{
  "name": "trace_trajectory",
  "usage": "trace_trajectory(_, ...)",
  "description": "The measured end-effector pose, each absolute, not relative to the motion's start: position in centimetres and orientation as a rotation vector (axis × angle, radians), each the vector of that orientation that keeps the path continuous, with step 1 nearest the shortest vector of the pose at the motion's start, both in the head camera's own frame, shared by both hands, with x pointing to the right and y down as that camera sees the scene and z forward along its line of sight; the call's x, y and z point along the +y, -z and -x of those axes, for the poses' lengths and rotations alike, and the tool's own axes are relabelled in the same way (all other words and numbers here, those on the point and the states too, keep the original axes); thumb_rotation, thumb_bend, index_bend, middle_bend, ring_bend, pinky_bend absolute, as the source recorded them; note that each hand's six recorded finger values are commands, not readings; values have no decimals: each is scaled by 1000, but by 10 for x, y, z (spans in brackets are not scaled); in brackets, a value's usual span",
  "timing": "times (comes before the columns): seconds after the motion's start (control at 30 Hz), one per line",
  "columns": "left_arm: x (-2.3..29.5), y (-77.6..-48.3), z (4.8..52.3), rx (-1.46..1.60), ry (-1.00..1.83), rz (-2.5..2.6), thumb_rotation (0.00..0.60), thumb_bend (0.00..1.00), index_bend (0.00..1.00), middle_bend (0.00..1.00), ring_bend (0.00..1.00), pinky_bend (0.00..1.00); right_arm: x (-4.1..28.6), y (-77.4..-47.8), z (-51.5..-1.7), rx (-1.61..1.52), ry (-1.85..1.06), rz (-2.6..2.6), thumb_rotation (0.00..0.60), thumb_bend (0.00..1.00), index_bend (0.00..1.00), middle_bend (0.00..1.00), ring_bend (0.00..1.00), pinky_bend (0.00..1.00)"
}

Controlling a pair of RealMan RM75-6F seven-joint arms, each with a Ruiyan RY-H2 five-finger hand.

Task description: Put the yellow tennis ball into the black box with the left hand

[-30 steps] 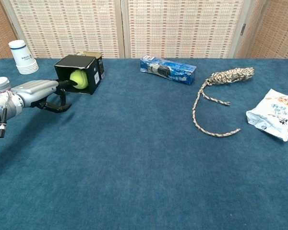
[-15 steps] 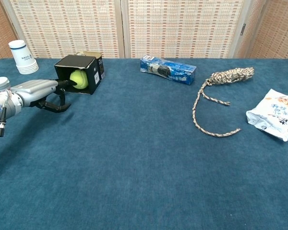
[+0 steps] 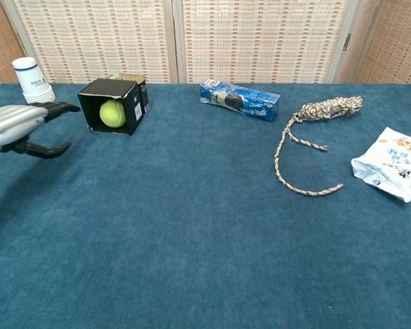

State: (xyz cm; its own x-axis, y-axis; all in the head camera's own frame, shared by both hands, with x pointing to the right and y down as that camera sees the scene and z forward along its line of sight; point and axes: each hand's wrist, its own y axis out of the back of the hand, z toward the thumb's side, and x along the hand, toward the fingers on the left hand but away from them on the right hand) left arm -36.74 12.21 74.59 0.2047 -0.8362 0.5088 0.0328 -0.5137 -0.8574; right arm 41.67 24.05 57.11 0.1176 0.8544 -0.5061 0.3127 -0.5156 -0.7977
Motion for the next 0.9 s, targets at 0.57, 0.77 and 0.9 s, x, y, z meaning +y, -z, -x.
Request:
trace_trajectory(0.57, 265, -558, 483, 1330, 1304, 1326, 600, 675, 1000, 1000, 919, 938, 257, -547, -413, -1131, -1263, 1940, 543, 0, 0, 0, 0, 0)
trace_trajectory(0.77, 288, -568, 489, 1247, 1376, 1400, 600, 688, 1000, 1000, 921, 937, 257, -550, -410, -1103, -1263, 1946, 543, 0, 0, 0, 0, 0)
trace_trajectory(0.9, 295, -565, 486, 1232, 1358, 1408, 600, 691, 1000, 1000, 920, 935, 258, -553, -409, -1089, -1273, 1954, 544, 0, 0, 0, 0, 0)
